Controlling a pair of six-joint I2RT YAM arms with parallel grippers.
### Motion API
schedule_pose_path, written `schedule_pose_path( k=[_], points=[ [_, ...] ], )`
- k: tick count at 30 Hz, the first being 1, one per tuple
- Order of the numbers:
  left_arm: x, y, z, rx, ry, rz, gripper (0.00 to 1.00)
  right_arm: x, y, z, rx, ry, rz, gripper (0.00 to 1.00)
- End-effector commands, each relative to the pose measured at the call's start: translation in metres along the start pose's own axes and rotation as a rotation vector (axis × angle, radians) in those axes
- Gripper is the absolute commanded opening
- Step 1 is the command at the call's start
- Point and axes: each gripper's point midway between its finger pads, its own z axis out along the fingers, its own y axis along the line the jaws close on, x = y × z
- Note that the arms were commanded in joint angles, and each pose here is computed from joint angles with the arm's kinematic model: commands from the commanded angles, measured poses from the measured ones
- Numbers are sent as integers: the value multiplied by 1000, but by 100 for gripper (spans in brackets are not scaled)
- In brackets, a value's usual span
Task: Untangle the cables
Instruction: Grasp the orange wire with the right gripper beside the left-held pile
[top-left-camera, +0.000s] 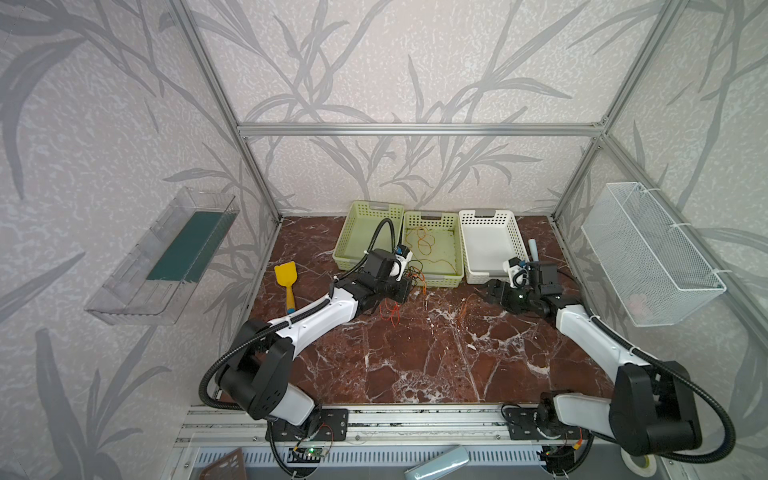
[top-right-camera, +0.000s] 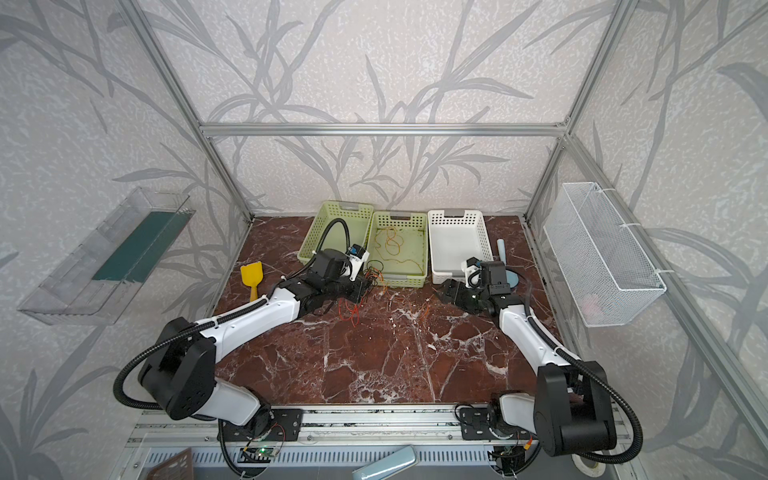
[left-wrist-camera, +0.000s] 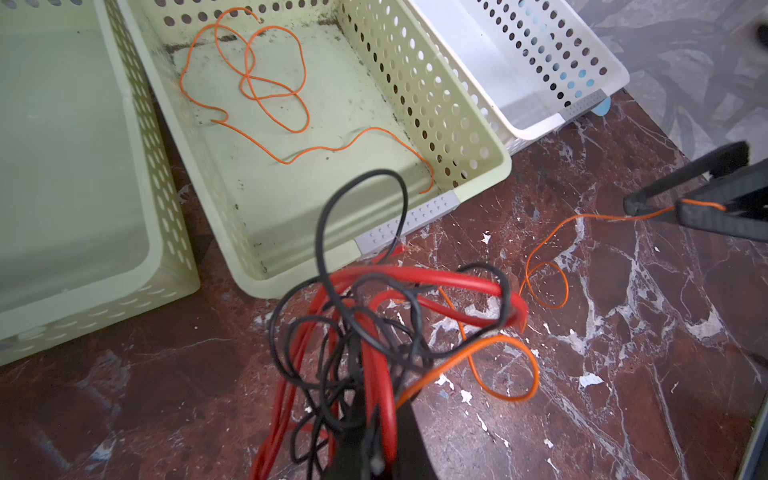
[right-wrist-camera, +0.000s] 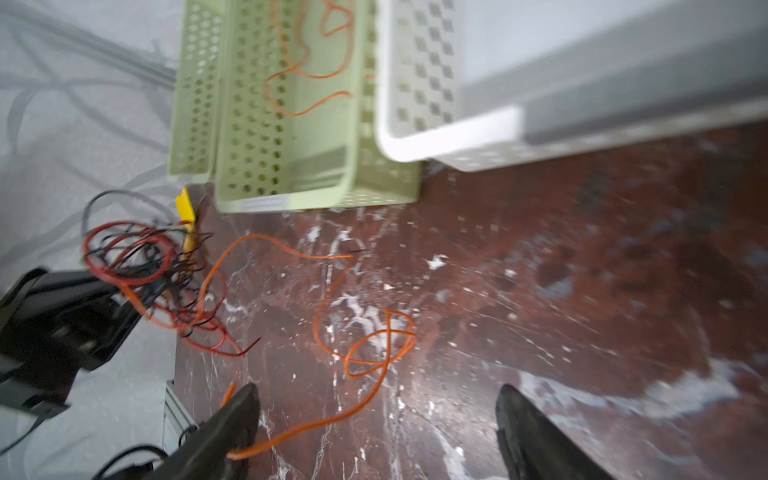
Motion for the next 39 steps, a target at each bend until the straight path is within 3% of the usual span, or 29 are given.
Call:
schedule_pose_path(
  k=[1, 12, 23, 28, 39],
  points=[
    [-14, -14, 0, 18, -30, 30, 0, 1, 37, 6, -80, -8, -221, 87],
    [-16, -26, -14, -33, -14, 83, 0, 24, 94, 38, -242, -43, -486, 84],
    [-27, -31, -21, -61, -41, 102, 0, 44, 108, 80, -296, 33, -444, 72],
    [-25, -32, -20, -62, -35, 107, 0, 36, 110, 85, -320, -42, -407, 61],
    [-24, -31, -20, -71, -30, 104, 0, 35, 123, 81, -373, -77, -452, 46]
  ],
)
